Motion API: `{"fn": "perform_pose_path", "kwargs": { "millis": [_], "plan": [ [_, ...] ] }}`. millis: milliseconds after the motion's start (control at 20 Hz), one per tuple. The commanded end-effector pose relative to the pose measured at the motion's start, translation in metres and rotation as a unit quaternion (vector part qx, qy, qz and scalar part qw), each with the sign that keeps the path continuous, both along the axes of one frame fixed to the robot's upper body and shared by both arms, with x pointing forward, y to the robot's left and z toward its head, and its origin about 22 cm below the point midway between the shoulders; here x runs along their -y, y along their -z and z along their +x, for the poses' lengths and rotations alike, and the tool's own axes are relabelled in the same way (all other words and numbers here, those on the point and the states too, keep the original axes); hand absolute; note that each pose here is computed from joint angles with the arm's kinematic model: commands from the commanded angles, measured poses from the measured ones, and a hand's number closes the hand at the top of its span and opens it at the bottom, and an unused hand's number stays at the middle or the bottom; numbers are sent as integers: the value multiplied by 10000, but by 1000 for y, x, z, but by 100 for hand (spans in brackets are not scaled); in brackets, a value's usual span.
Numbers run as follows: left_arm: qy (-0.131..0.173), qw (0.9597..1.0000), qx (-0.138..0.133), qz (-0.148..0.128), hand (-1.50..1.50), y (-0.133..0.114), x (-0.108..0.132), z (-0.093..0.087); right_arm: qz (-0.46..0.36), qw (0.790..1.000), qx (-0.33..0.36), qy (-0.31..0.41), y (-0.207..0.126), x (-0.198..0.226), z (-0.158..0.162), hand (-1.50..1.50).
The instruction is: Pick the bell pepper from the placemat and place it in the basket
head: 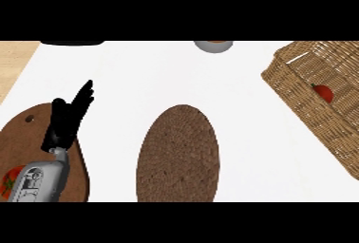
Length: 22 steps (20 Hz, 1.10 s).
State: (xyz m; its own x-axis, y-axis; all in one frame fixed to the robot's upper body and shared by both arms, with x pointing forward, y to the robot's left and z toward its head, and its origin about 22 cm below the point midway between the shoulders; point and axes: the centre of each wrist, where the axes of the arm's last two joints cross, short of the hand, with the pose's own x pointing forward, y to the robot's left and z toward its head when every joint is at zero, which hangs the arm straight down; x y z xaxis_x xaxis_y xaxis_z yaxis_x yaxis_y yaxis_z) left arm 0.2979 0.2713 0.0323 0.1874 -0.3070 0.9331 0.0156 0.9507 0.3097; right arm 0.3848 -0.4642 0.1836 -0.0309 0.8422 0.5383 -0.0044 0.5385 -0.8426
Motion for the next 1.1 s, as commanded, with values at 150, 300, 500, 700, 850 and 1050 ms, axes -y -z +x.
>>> {"fn": "perform_pose_path", "kwargs": {
  "millis": [150,300,500,700,850,1050],
  "plan": [
    [55,10000,-8,-2,0,3,3,-4,950,9910,903,269,0,13,-2,-150],
    [-21,10000,-6,-22,0,-6,0,6,1249,9790,1382,823,-8,19,-5,-150],
    [-97,9999,31,-16,0,11,11,-5,1614,9679,1444,1275,-34,60,-34,-150],
    [-42,10000,71,35,0,3,-2,7,2060,9519,1467,1731,-37,92,-65,-150],
    [-52,9999,110,-66,0,-3,4,8,2035,9535,1251,1841,-41,122,-101,-150],
    [-26,9999,108,0,0,-4,7,6,2074,9479,1456,1929,-30,142,-132,-150]
  ]
}}
